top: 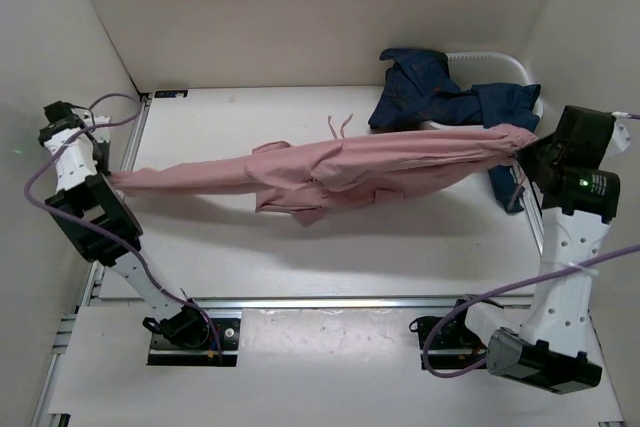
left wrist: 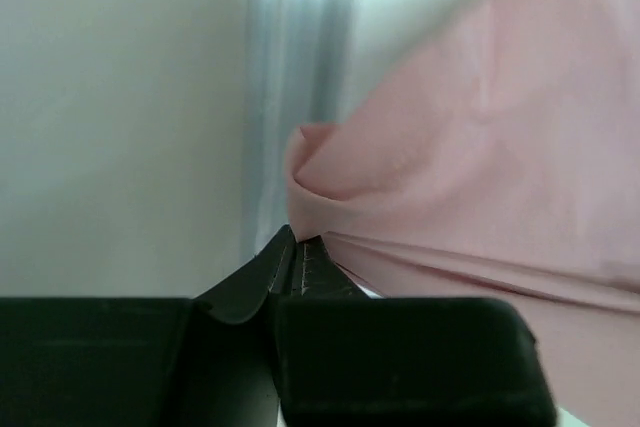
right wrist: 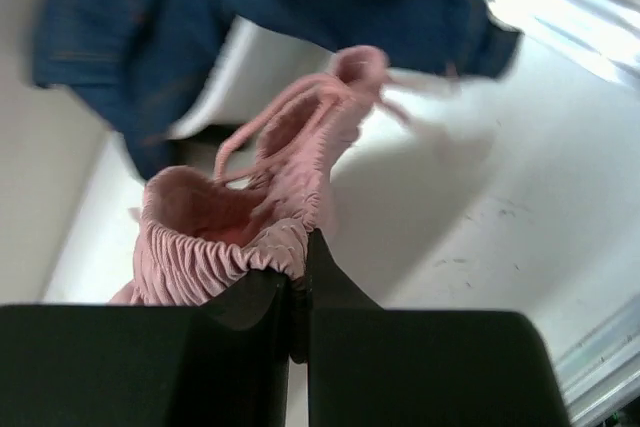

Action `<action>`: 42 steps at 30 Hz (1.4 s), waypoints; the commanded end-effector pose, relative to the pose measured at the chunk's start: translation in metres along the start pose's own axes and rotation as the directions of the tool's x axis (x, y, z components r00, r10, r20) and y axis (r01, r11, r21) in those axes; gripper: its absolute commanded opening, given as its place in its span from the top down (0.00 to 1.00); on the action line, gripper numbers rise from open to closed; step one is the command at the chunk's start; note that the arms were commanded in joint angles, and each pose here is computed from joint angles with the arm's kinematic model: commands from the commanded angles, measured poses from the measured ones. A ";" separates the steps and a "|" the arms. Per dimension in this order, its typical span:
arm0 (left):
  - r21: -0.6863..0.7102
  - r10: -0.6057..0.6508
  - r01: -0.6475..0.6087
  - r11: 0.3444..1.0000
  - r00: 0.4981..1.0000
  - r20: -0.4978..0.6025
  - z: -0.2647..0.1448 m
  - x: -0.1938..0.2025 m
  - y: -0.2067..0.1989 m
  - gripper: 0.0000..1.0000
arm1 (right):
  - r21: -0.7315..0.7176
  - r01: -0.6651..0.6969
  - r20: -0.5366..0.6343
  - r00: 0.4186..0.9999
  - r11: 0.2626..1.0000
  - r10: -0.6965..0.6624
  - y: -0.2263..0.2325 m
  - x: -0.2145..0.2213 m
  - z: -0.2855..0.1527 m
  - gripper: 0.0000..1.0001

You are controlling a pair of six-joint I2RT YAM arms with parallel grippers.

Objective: Fold and stack the trousers
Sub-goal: Flatten the trousers out

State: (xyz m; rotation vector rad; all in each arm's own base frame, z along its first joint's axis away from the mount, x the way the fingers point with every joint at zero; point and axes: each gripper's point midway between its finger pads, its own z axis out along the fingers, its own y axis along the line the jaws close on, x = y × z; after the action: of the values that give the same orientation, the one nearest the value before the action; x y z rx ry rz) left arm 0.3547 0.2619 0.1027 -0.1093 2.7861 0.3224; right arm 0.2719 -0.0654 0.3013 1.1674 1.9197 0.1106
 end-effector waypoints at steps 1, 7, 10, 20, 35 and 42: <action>-0.237 0.071 -0.078 0.968 0.997 -0.035 -0.057 0.020 0.062 0.85 | 0.131 0.064 0.036 0.997 0.989 -0.070 -0.028 -0.016 -0.015 1.00; -0.276 0.125 -0.171 0.946 0.977 -0.175 -0.064 0.060 0.069 0.85 | 0.186 0.084 -0.069 0.995 0.979 -0.072 -0.058 0.027 0.003 1.00; -0.271 0.141 -0.191 0.943 0.971 -0.194 -0.069 0.073 0.072 0.85 | 0.210 0.077 -0.108 0.993 0.975 -0.056 -0.074 0.043 0.011 1.00; -0.246 0.146 -0.193 0.950 0.969 -0.199 -0.086 0.089 0.063 0.85 | 0.196 0.148 -0.315 0.946 0.969 -0.080 -0.089 0.089 0.022 0.93; 0.002 0.088 -0.090 0.996 0.971 -0.220 -0.052 0.146 -0.009 0.85 | 0.197 0.024 -0.535 0.840 0.980 0.087 -0.131 0.199 0.032 0.20; 0.003 0.079 -0.081 0.997 0.967 -0.241 -0.051 0.159 -0.012 0.85 | 0.115 -0.019 -0.447 0.892 0.993 0.069 -0.103 0.171 0.028 0.24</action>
State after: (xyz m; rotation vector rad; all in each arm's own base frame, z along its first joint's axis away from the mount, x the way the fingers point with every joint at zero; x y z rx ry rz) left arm 0.1891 0.2310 0.0784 -0.0104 3.1011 0.3164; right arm 0.1656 -0.0037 0.1106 1.3760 2.3767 0.2648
